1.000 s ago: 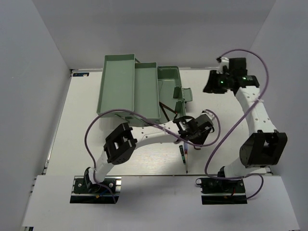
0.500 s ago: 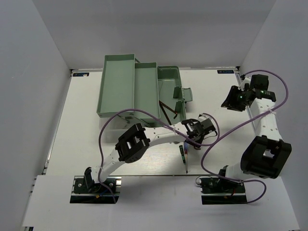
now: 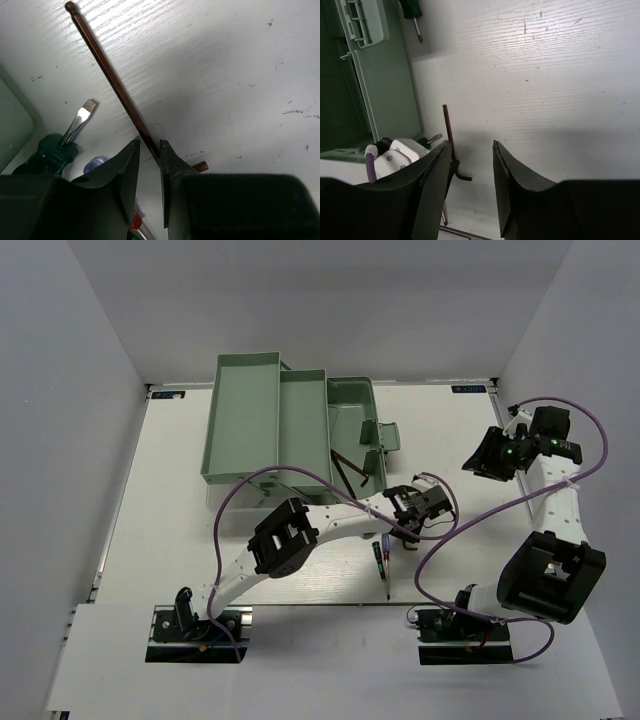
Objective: Sort the tools into containers
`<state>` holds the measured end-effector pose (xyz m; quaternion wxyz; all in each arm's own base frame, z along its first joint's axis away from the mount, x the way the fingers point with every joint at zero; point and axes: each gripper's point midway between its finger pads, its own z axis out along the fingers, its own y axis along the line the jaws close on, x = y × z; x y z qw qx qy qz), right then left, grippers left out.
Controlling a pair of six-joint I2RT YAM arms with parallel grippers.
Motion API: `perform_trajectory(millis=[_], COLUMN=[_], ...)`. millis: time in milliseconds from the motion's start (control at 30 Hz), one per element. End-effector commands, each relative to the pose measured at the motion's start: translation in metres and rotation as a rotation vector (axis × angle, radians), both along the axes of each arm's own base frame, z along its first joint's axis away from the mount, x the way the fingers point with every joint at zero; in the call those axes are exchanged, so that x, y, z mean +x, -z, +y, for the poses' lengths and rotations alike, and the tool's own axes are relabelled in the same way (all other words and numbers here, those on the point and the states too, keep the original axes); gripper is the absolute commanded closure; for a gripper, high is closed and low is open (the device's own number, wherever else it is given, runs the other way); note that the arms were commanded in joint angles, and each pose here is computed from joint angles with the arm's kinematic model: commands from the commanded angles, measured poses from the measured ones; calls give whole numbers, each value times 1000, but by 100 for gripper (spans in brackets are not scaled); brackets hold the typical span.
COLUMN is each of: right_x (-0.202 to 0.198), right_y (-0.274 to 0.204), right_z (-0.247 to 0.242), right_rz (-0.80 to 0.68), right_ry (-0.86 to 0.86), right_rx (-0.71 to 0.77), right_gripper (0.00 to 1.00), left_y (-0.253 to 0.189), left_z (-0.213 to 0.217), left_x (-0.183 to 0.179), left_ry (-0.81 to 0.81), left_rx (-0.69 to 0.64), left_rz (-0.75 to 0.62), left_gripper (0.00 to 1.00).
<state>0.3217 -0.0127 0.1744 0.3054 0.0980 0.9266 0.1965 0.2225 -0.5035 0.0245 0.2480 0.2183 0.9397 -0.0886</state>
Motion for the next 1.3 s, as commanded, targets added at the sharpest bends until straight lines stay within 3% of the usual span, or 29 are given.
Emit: perform_trajectory(millis=[0,133,467,867,1267], right_x=[-3,-4,-5,-7,-12], right_y=[-13,-13,-13,-14,-7], right_z=[3,3,2,1,-1], right_rz=[-37,-32,-33,-42,-32], right_ry=[-2,8,17,19,15], right_rx=[36,64,96,104,100], right_gripper=[55,55,55,55,55], left_y=[34,54,77,-36,-81], left_z=[29,44,66,0,-12], left_x=[-8,-16,-29,-1,5], left_ry=[-27,-25,11,64,68], left_rx=[140,209,283,-15,-101], left_rz=[64,100,149,7,-44], left_gripper=[66,70,100,100,100])
